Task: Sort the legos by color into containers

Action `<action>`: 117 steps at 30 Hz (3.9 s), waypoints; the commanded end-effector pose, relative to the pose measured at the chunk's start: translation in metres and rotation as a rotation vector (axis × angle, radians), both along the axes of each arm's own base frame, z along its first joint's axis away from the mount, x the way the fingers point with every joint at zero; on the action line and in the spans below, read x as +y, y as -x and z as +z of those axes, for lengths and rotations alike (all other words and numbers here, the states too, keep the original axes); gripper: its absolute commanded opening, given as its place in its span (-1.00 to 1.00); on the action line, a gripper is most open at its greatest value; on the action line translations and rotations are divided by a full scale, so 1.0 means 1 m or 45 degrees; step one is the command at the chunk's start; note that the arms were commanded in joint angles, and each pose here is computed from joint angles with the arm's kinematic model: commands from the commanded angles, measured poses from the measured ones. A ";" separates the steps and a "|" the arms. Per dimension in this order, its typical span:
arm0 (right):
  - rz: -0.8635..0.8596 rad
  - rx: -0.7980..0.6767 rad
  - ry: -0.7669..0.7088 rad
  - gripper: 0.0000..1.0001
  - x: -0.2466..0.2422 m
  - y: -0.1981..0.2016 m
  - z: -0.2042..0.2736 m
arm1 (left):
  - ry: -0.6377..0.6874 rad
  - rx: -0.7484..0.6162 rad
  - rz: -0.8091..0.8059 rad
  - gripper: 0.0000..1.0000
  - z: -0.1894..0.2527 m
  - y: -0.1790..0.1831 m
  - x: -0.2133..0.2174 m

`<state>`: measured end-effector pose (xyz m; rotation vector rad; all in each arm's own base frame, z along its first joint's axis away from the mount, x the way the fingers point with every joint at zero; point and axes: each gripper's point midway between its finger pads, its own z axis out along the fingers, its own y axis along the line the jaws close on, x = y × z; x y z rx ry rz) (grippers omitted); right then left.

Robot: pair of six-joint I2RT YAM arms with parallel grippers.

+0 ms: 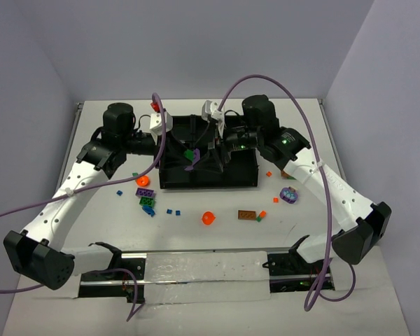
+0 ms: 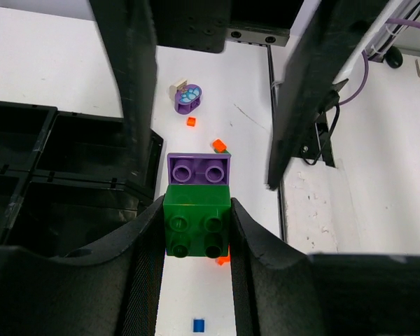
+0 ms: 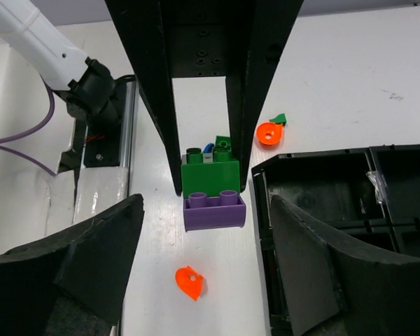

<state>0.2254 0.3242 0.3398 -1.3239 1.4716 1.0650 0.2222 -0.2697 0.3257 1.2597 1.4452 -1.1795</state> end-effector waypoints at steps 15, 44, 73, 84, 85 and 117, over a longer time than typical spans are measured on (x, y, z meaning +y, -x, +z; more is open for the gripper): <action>0.083 -0.046 0.048 -0.02 0.005 0.001 0.003 | 0.031 -0.103 -0.036 -1.00 0.022 0.004 -0.001; -0.951 0.120 0.386 -1.00 -0.137 -0.159 -0.066 | 0.024 -0.147 0.873 -1.00 0.037 -0.123 0.091; -1.759 0.394 0.439 -1.00 -0.158 -0.322 -0.175 | -0.070 -0.111 1.154 -1.00 0.004 -0.172 0.100; -1.744 0.413 0.471 -0.79 -0.150 -0.336 -0.204 | -0.092 -0.065 1.173 -1.00 -0.008 -0.174 0.101; -1.735 0.418 0.476 -0.75 -0.148 -0.336 -0.207 | -0.097 -0.064 1.174 -1.00 -0.009 -0.174 0.101; -1.753 0.368 0.504 0.48 -0.147 -0.362 -0.234 | -0.128 -0.033 1.161 -1.00 -0.028 -0.195 0.094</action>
